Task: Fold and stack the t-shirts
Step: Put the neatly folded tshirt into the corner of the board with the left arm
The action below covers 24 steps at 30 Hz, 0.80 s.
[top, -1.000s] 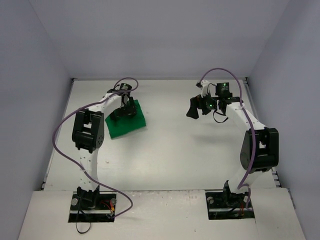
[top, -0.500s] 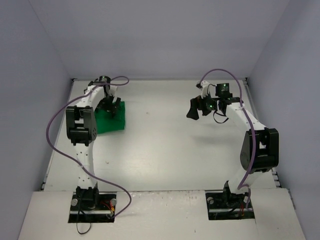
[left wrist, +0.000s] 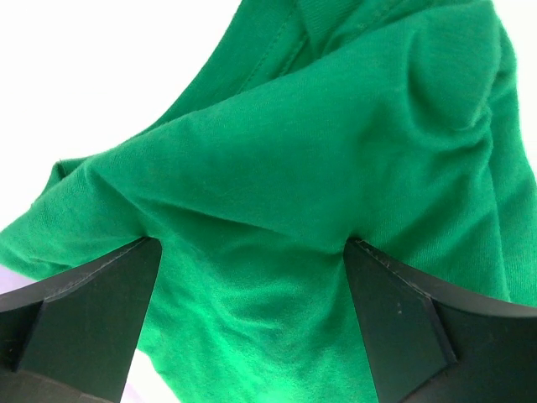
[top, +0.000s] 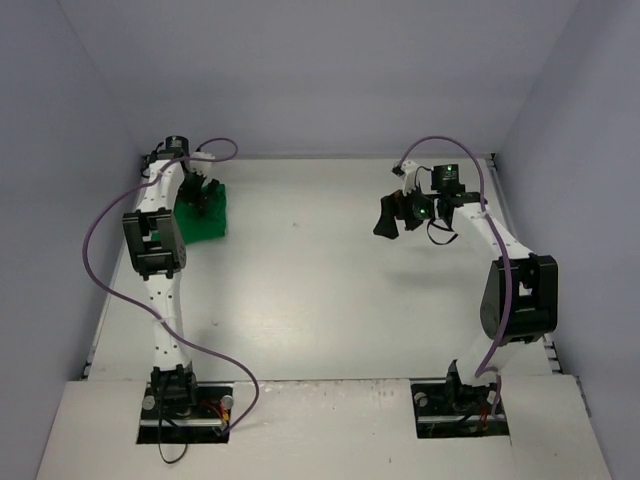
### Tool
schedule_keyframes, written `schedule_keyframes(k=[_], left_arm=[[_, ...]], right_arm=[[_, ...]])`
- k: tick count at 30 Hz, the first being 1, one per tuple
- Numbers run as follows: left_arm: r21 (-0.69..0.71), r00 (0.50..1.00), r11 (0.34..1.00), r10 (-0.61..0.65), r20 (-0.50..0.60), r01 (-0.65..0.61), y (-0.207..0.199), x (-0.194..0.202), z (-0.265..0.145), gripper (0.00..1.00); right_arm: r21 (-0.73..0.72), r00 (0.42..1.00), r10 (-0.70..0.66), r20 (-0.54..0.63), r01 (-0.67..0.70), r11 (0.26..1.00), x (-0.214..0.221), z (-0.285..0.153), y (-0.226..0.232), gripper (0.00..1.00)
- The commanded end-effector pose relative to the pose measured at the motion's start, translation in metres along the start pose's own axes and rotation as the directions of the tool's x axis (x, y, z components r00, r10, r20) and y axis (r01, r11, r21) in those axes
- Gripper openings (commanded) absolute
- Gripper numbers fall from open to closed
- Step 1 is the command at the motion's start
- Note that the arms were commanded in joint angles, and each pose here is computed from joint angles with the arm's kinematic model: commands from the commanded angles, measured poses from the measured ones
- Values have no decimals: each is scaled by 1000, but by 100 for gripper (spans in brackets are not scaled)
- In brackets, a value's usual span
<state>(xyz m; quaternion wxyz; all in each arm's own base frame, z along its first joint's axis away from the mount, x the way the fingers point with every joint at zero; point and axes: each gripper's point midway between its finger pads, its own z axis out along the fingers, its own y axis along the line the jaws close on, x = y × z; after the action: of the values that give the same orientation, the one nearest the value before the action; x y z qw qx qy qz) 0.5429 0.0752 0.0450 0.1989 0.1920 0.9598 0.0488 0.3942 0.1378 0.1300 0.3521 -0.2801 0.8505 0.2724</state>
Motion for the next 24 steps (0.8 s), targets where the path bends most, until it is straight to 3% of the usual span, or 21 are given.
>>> schedule_keyframes(k=[1,9,17,21,24], left_arm=[[49,981,982,180,76,-184,-12,-25,-1,91],[16,964,971,234,125,-238,0,-45,10,91],[-69,950,973,231,210,-221,21,-75,-15,92],[-54,931,982,190,311,-182,11,-96,-72,92],[-62,899,987,158,407,-146,1,-112,-141,92]], right_arm=[[8,996,-55,73,55,998,-32,-14,3,100],[16,994,-82,75,81,997,-30,-22,8,100],[28,989,-103,104,100,995,-39,-34,15,100],[38,981,-126,144,122,992,-53,-48,24,100],[53,973,-137,186,130,990,-72,-61,30,100]])
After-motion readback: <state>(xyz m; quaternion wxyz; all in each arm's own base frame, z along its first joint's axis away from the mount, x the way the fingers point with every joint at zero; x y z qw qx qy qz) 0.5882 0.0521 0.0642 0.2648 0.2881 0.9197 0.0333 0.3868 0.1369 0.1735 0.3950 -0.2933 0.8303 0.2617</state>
